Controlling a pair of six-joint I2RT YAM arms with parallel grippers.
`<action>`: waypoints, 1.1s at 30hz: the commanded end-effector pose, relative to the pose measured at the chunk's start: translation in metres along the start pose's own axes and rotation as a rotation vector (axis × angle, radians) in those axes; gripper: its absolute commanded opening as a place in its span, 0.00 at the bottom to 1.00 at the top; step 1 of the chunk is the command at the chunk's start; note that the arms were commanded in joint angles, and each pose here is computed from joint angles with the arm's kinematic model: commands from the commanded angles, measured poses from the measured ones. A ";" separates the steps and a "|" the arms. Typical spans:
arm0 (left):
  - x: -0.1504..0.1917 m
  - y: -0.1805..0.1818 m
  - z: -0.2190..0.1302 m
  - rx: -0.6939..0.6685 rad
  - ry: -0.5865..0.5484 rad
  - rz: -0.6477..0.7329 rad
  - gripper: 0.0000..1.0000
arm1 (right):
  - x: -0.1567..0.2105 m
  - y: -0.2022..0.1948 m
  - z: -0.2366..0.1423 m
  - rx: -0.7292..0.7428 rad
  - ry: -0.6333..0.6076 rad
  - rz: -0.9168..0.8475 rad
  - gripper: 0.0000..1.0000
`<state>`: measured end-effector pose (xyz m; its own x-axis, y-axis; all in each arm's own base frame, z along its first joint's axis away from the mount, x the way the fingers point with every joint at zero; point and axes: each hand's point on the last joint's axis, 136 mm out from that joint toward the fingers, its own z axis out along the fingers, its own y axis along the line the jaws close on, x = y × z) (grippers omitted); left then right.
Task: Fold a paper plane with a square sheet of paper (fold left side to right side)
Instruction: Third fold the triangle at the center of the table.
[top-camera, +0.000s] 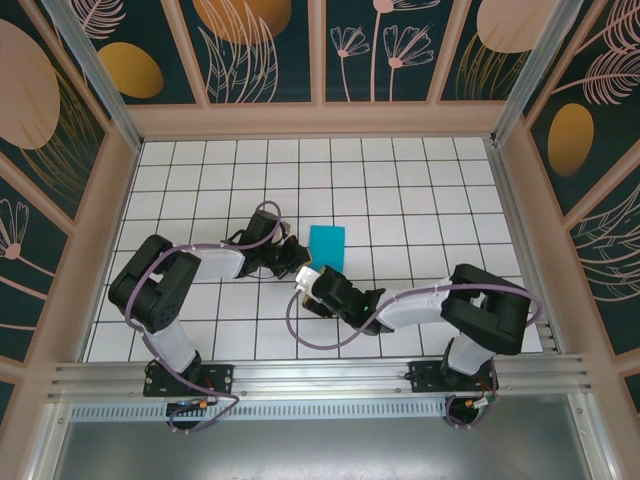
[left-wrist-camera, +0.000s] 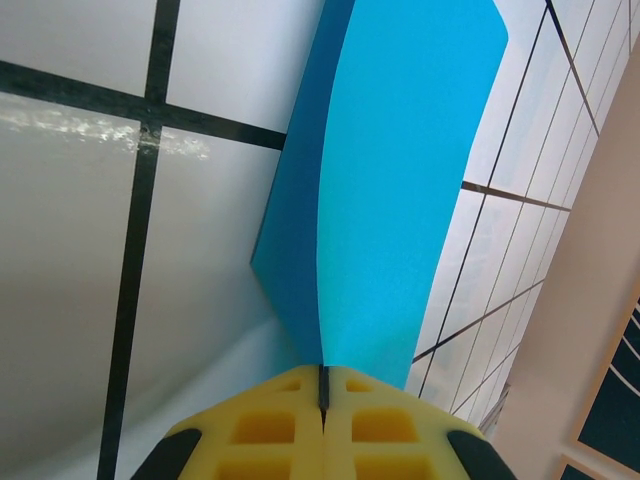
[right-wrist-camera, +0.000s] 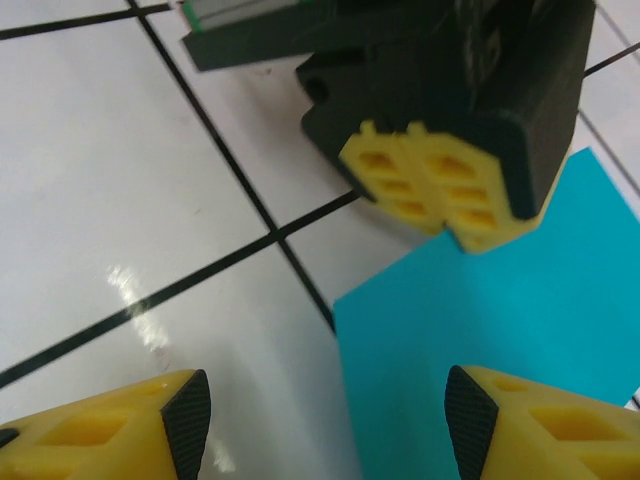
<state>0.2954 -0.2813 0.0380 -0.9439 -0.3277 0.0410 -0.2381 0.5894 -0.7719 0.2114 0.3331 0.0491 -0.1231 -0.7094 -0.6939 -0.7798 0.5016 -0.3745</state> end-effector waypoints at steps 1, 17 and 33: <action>0.003 -0.008 -0.003 0.025 0.003 0.007 0.06 | -0.023 -0.011 0.006 0.077 -0.048 -0.036 0.66; 0.004 -0.005 -0.002 0.012 0.006 0.007 0.07 | -0.023 -0.017 0.013 0.102 -0.016 -0.020 0.18; -0.023 -0.004 -0.052 -0.039 -0.118 0.052 0.40 | -0.009 -0.012 0.009 0.048 0.015 -0.005 0.00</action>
<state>0.3050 -0.2563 0.0708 -0.9298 -0.3651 -0.0457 -0.1993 0.6040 -0.7717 0.2287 0.3410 0.0511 -0.1110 -0.7324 -0.6717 -0.7424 0.5105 -0.4340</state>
